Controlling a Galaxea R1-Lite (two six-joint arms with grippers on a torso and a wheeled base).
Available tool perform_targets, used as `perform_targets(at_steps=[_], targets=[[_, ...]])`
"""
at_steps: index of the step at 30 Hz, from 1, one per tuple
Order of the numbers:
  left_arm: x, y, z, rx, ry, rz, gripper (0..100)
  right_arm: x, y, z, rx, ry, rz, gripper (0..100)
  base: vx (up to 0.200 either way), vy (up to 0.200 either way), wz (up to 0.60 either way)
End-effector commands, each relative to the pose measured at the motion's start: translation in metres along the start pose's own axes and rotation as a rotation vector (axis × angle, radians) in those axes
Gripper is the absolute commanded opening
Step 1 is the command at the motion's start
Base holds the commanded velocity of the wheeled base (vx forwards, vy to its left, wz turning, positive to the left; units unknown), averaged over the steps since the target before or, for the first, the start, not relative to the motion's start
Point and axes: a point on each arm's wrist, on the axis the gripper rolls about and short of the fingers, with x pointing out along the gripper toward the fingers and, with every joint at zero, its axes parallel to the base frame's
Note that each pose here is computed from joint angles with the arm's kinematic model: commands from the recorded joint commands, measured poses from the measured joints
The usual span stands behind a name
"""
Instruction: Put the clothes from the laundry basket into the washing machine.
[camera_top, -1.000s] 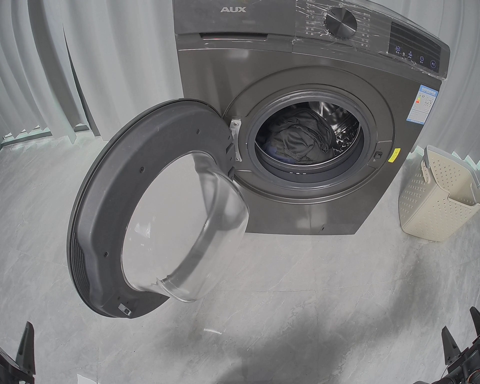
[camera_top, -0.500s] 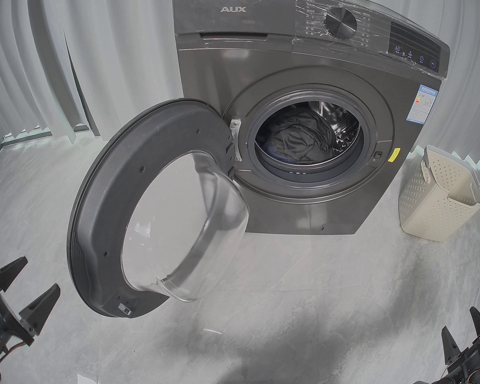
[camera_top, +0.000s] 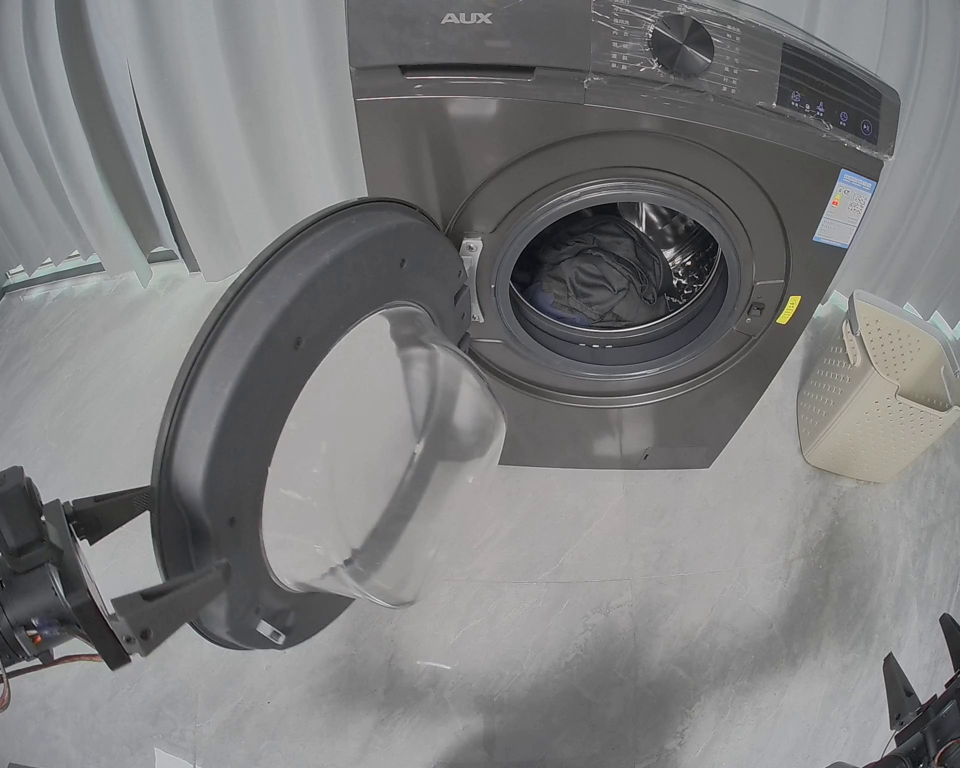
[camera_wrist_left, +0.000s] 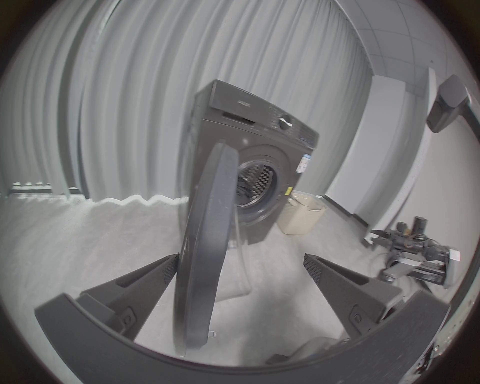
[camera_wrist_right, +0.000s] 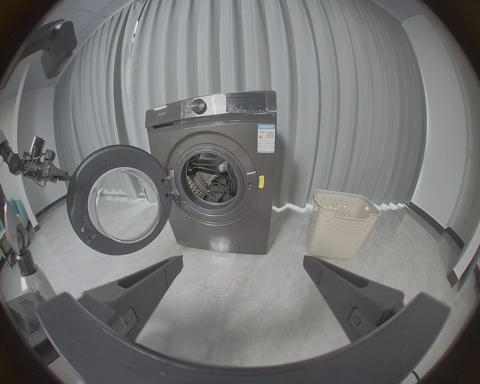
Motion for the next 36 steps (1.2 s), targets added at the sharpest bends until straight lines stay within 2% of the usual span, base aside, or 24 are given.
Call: perform_targets(at_steps=[1, 3, 6, 9, 14, 15, 16, 18, 21, 26, 30, 36], targets=[[0.007, -0.014, 0.006, -0.014, 0.0, -0.149, 100, 0.0, 0.0, -0.005, 0.0, 0.003, 0.001, 100, 0.0, 0.0, 0.0], [0.004, -0.02, 0.008, -0.029, -0.014, -0.195, 100, 0.0, 0.0, -0.005, 0.0, 0.001, 0.001, 100, 0.0, 0.0, 0.0], [0.005, -0.02, 0.006, -0.034, -0.006, -0.184, 100, 0.0, 0.0, -0.005, 0.0, 0.001, 0.001, 100, 0.0, 0.0, 0.0], [0.003, -0.018, 0.01, -0.036, -0.035, -0.117, 100, 0.0, 0.0, -0.005, 0.0, 0.001, 0.001, 100, 0.0, 0.0, 0.0], [-0.005, -0.004, 0.017, -0.025, -0.12, 0.124, 100, 0.0, 0.0, -0.005, 0.0, 0.001, 0.001, 100, 0.0, 0.0, 0.0], [-0.005, -0.003, 0.017, -0.025, -0.121, 0.139, 100, 0.0, 0.0, -0.005, 0.0, 0.003, 0.001, 100, 0.0, 0.0, 0.0], [-0.005, 0.002, 0.018, -0.022, -0.121, 0.189, 100, 0.0, 0.0, -0.005, 0.0, 0.003, 0.001, 100, 0.0, 0.0, 0.0], [-0.002, 0.006, 0.016, -0.01, -0.098, 0.216, 100, 0.0, 0.0, -0.005, 0.0, 0.003, 0.001, 100, 0.0, 0.0, 0.0], [0.009, 0.011, 0.011, 0.004, -0.042, 0.224, 100, 0.0, 0.0, -0.005, 0.0, 0.001, 0.001, 100, 0.0, 0.0, 0.0], [0.032, 0.016, 0.006, 0.009, 0.035, 0.191, 100, 0.0, 0.0, -0.005, 0.0, 0.001, 0.001, 100, 0.0, 0.0, 0.0], [0.052, 0.007, 0.007, 0.015, 0.047, 0.106, 100, 0.0, 0.0, -0.005, 0.0, 0.001, 0.001, 100, 0.0, 0.0, 0.0], [0.077, 0.0, 0.015, 0.03, 0.005, 0.069, 100, 0.0, 0.0, -0.005, 0.0, 0.001, 0.001, 100, 0.0, 0.0, 0.0]])
